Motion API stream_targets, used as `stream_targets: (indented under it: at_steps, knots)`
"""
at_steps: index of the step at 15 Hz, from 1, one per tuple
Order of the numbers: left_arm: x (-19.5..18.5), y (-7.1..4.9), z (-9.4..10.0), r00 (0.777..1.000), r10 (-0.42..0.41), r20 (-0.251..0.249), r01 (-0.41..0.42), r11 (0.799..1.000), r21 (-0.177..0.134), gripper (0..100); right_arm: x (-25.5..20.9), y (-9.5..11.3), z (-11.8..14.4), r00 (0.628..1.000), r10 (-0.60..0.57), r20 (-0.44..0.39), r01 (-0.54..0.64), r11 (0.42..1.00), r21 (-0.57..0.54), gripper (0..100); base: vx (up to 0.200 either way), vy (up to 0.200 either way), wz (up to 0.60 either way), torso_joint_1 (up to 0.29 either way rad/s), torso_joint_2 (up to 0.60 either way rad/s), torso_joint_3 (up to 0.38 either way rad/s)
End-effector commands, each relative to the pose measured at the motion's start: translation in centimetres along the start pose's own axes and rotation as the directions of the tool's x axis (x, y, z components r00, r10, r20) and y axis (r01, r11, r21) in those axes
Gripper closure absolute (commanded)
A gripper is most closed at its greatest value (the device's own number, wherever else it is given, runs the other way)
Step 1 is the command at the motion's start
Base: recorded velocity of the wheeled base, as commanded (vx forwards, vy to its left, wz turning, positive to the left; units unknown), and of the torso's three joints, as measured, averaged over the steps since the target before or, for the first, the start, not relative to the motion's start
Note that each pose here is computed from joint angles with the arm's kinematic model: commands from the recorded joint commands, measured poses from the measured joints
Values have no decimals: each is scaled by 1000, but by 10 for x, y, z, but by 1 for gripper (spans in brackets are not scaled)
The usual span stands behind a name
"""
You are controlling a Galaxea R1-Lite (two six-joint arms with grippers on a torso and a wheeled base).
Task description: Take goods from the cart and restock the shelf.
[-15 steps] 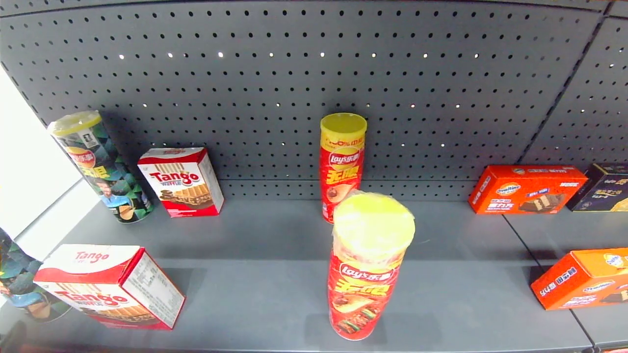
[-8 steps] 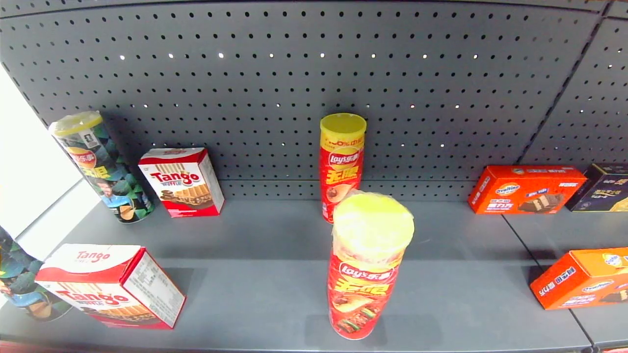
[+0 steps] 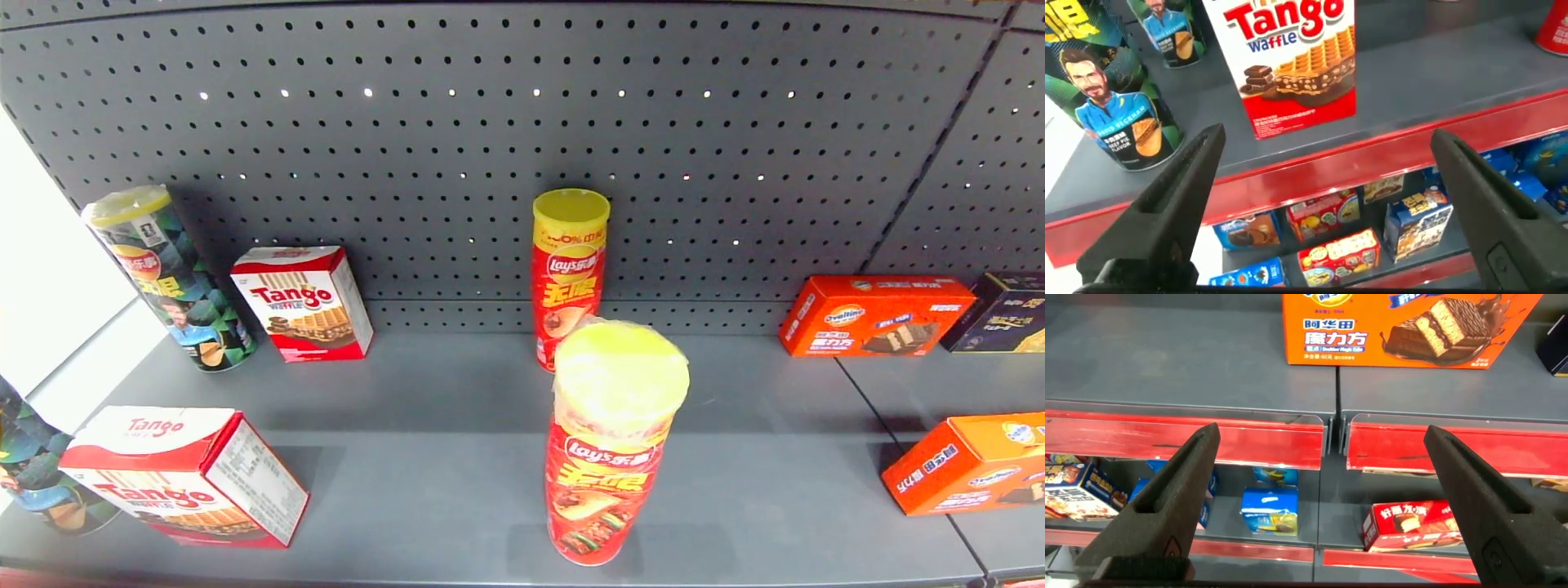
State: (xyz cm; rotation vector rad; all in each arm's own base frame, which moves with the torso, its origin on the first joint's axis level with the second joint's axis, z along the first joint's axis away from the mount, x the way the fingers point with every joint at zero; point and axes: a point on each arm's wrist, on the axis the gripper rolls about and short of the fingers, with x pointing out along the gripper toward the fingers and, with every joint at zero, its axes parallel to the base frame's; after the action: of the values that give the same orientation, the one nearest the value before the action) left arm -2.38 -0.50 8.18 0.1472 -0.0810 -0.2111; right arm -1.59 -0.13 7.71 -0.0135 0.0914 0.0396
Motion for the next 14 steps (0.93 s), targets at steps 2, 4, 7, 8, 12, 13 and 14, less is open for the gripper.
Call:
stream_targets:
  at_steps: [2,4,7,8,12,13,14]
  knots:
    - [0,3,-8,983,157,-98,-159,987,-17,0,0,0,0,1000,1,-2,-1,1000,1,0,0,0,0,0,0,0]
    - [-1,3,-8,978,177,-112,-184,981,-53,0,0,0,0,1000,1,-2,-1,1000,-1,0,0,0,0,0,0,0]
    - [-1,3,-8,980,164,-108,-175,980,-96,0,0,0,0,1000,1,-2,-1,1000,-1,0,0,0,0,0,0,0]
    - [-1,2,-7,986,134,-103,-146,982,-117,0,0,0,0,1000,2,-2,-2,1000,-1,0,0,0,0,0,0,0]
    - [-1,3,-7,985,136,-103,-148,982,-117,0,1,0,0,999,36,-14,-36,999,-6,0,0,0,0,0,0,0]
    - [-1,2,-7,985,134,-104,-146,982,-117,0,1,0,7,1000,28,-3,-28,1000,-12,0,0,0,0,0,0,0]
    - [-1,2,-7,985,134,-104,-146,982,-117,0,3,0,65,999,5,49,-6,1000,25,0,0,0,0,0,0,0]
